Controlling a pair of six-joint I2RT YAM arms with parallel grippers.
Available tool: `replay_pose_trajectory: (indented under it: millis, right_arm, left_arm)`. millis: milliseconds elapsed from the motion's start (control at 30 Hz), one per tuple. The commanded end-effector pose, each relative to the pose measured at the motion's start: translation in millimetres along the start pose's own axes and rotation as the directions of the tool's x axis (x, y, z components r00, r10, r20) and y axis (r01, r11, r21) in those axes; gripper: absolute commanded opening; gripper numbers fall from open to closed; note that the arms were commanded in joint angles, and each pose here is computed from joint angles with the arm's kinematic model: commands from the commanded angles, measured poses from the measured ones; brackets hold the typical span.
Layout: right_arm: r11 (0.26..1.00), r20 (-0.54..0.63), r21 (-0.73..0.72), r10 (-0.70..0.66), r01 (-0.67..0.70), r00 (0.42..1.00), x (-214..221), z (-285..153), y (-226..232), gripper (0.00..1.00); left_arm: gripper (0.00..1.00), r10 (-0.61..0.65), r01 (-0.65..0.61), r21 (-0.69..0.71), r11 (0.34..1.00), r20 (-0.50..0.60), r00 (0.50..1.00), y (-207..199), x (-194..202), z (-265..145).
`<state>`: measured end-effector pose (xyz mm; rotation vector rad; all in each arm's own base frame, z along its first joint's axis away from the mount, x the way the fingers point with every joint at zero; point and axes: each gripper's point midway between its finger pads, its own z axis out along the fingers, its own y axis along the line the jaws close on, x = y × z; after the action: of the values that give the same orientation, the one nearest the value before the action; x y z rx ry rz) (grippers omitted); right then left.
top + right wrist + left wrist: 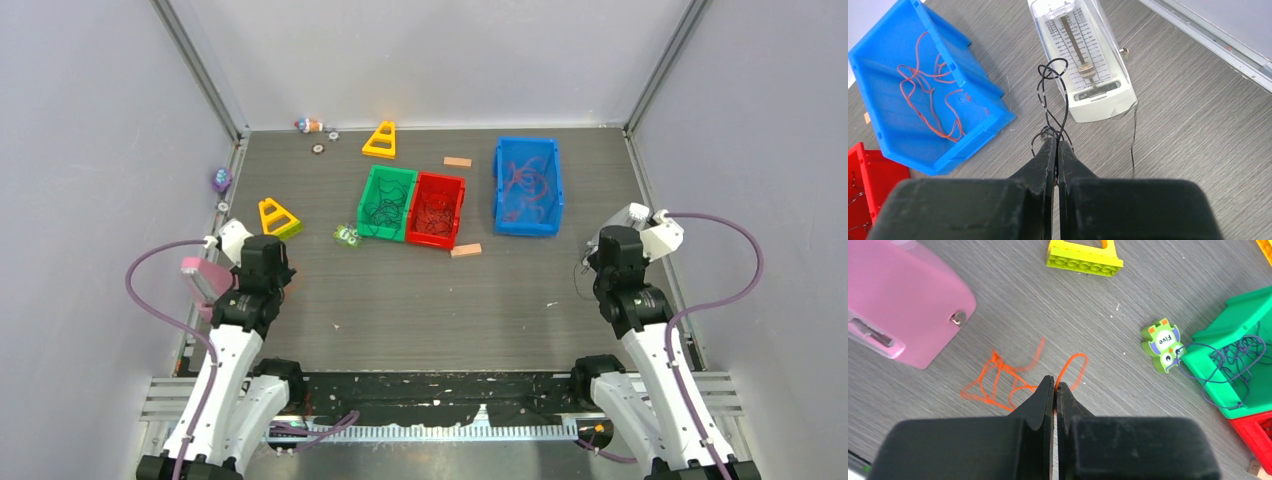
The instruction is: Untangle the cables
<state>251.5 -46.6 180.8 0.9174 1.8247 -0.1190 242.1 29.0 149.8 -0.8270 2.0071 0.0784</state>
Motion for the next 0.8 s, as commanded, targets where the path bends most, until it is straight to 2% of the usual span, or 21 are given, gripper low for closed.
replay_pose_trajectory:
  millis: [0, 33, 133, 167, 300, 400, 567, 767]
  right_arm:
    - [0.997, 0.025, -0.081, -0.004, 0.006, 1.000, -9.0, -3.5, 12.9, 0.05]
    - [0.983, 0.011, -0.177, -0.045, 0.046, 0.999, -9.0, -7.5, 30.2, 0.05]
    - [0.932, 0.007, -0.349, -0.102, 0.098, 0.995, -13.8, -20.3, 63.0, 0.05]
    - [0.890, 0.008, -0.441, -0.129, 0.119, 0.992, -15.6, -28.7, 81.0, 0.05]
    - [0.771, 0.026, -0.619, -0.173, 0.152, 0.985, -26.7, -56.3, 126.8, 0.05]
    - [0.706, 0.087, -0.674, -0.216, 0.217, 0.973, -36.3, -80.4, 162.0, 0.05]
    - [0.592, 0.110, -0.765, -0.270, 0.255, 0.957, -33.2, -114.1, 219.6, 0.05]
    - [0.538, 0.154, -0.785, -0.312, 0.308, 0.937, -30.5, -122.8, 282.5, 0.05]
  left_arm:
    - [0.00, -0.051, 0.052, -0.021, 0.998, 0.062, 0.997, -0.7, -24.5, -7.0]
    - [0.00, -0.050, 0.049, 0.018, 0.999, 0.045, 0.998, -8.8, -23.5, -7.7]
    - [0.00, -0.037, 0.034, 0.097, 0.995, 0.028, 0.999, -24.3, -26.2, -12.9]
    - [0.00, -0.034, 0.031, 0.114, 0.993, 0.027, 0.999, -27.7, -28.2, -15.0]
    - [0.00, 0.004, -0.011, 0.189, 0.982, 0.033, 0.999, -43.5, -38.0, -22.4]
    - [0.00, 0.040, -0.046, 0.247, 0.968, 0.029, 0.999, -56.3, -49.1, -35.5]
    - [0.00, 0.087, -0.101, 0.300, 0.949, 0.058, 0.994, -67.4, -67.4, -52.3]
    - [0.00, 0.144, -0.154, 0.363, 0.919, 0.054, 0.988, -79.9, -73.4, -64.7]
